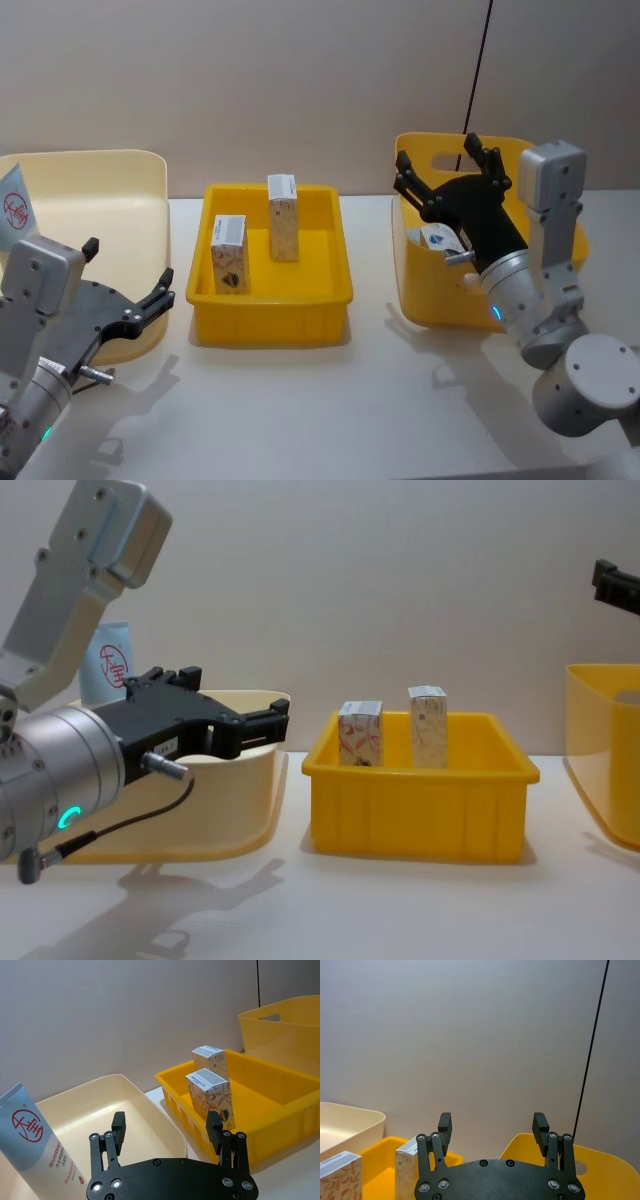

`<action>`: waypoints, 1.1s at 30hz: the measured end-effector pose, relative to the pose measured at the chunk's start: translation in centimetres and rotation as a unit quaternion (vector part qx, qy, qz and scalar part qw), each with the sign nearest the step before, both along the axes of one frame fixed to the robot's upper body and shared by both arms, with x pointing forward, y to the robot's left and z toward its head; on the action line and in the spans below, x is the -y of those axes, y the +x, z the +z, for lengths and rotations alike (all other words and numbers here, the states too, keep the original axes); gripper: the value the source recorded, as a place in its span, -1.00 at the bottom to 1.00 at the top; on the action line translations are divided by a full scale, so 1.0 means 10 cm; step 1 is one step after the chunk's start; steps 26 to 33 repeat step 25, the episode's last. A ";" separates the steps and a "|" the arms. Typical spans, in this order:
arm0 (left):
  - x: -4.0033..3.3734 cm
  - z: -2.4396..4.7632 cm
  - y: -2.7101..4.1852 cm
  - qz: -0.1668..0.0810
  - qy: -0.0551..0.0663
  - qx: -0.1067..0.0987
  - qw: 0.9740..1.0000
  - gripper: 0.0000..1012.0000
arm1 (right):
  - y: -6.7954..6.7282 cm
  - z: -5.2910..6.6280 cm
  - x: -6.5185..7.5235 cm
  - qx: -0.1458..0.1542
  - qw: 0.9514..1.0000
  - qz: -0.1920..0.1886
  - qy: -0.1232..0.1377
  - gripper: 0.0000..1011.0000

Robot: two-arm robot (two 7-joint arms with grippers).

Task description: Bimanual collaborative sorting of washing and personal care products

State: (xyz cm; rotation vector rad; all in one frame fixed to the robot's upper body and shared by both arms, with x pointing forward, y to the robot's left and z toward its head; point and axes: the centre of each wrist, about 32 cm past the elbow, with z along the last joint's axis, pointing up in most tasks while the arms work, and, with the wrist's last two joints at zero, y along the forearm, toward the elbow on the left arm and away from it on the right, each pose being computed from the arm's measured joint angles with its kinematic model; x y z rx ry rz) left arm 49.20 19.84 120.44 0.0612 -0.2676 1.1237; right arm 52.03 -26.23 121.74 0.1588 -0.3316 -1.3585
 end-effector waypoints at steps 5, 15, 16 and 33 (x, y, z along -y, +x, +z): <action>0.000 0.000 0.000 0.000 0.000 0.000 1.000 0.98 | -0.08 -0.03 -0.02 -0.012 1.000 0.007 0.001 0.98; 0.000 0.000 0.000 0.000 0.000 0.000 1.000 0.98 | -0.31 -0.13 -0.09 -0.051 0.998 0.026 0.005 0.98; 0.000 0.000 0.000 0.000 0.000 0.000 1.000 0.98 | -0.35 -0.15 -0.11 -0.060 0.998 0.030 0.006 0.98; 0.000 0.000 0.000 0.000 0.000 0.000 1.000 0.98 | -0.60 -0.23 -0.19 -0.102 0.993 0.054 0.012 0.98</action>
